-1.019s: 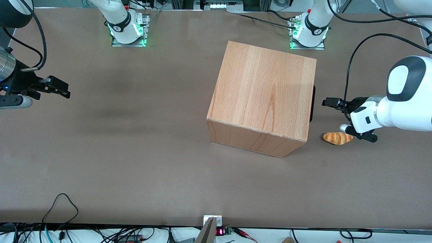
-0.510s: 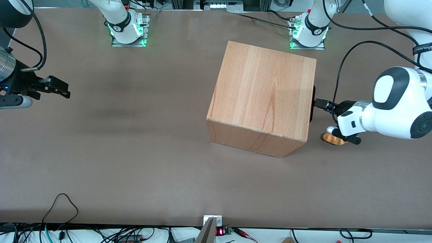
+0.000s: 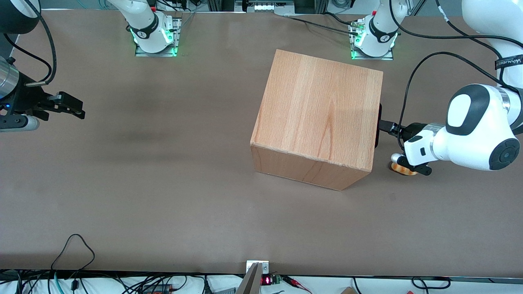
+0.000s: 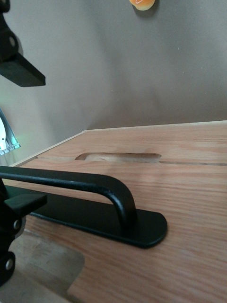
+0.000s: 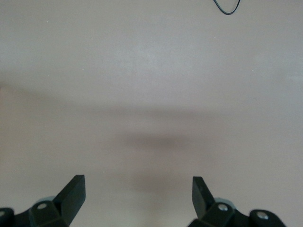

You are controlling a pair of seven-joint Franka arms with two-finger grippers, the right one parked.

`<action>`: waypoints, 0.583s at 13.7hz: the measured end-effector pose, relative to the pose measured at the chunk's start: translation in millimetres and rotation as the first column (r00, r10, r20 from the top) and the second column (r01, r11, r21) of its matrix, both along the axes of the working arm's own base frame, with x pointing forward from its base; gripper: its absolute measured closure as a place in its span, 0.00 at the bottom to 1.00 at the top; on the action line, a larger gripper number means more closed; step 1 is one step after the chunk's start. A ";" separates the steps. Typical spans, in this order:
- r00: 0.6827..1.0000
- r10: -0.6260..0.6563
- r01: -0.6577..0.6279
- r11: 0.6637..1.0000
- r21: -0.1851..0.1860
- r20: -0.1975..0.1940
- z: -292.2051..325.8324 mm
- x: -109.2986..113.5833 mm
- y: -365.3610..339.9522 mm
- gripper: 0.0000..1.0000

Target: Open top drawer with left arm

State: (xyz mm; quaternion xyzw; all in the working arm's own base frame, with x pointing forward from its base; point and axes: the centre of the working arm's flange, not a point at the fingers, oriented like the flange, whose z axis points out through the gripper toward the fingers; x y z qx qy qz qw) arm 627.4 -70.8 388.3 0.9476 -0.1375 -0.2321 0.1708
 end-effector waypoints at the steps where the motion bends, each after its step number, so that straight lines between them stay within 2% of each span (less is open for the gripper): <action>1: 1.000 0.000 0.000 1.000 0.000 -0.001 -0.8 0.1 0.3 0.00; 8: 1.000 0.004 -0.004 1.000 0.002 -0.022 -14.1 1.5 2.2 0.00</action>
